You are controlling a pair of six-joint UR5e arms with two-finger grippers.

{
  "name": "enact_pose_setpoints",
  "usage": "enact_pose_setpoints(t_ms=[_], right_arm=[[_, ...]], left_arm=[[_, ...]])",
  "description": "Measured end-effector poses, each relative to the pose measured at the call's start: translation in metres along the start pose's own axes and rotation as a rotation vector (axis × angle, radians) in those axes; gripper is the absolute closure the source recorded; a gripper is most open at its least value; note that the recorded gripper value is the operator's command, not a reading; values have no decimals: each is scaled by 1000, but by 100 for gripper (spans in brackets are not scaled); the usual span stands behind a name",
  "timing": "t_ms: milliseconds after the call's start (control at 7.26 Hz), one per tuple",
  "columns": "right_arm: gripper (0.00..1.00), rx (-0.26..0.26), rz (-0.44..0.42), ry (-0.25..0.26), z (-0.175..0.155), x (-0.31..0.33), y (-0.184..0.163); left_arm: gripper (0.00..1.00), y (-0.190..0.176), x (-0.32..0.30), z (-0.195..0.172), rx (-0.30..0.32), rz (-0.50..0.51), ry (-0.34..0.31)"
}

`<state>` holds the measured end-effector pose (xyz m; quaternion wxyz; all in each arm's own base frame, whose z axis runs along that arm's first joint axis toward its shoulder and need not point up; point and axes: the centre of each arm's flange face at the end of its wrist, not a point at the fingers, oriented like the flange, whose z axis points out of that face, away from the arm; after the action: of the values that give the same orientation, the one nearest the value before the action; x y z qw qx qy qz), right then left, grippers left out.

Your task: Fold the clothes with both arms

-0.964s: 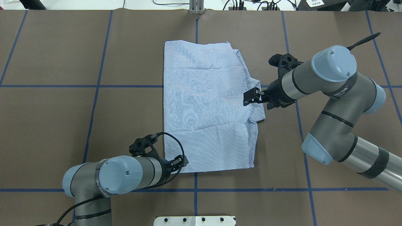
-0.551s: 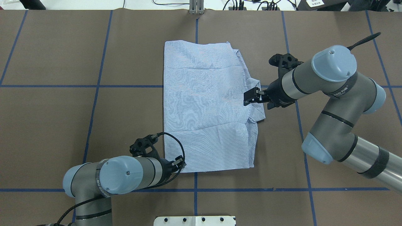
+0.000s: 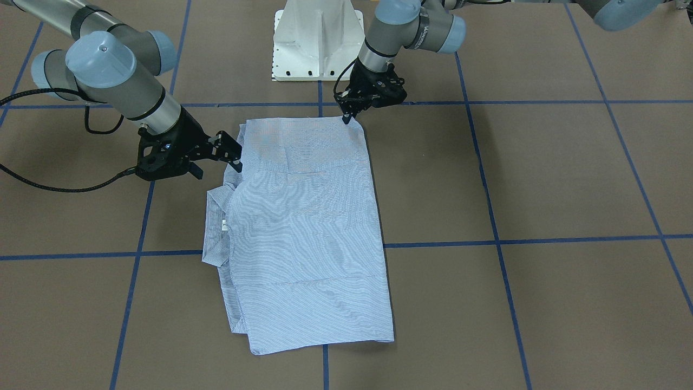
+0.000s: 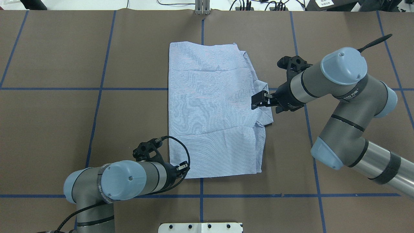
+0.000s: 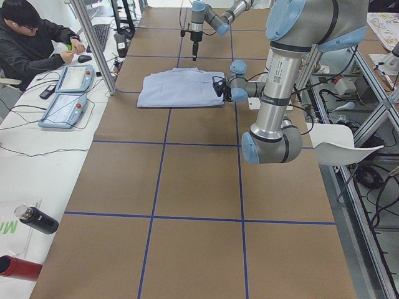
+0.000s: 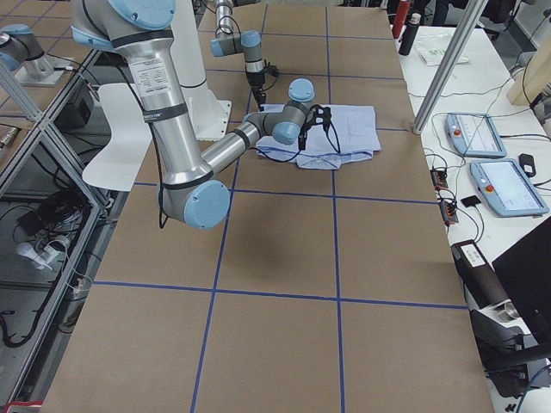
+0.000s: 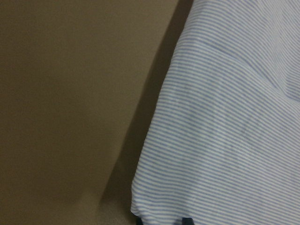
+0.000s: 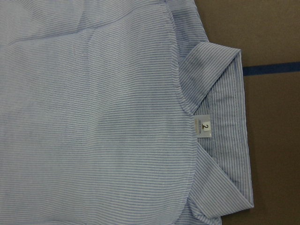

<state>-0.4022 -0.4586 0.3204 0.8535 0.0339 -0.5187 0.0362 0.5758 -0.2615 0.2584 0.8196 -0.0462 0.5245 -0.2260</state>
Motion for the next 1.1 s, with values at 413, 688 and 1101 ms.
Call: enact_pose_setpoints(t_ms=[413,688,1101], right_arm=[[0,-19,121,-5,8,-10,18],[0,-10,244,25,40,-26,57],[0,-4,313,153,69,-41,112]], left_arm=[[100,6,12,-23,-8,0,10],[100,9,19,-34,-13,1,21],[100,9,21,-36,-14,1,23]])
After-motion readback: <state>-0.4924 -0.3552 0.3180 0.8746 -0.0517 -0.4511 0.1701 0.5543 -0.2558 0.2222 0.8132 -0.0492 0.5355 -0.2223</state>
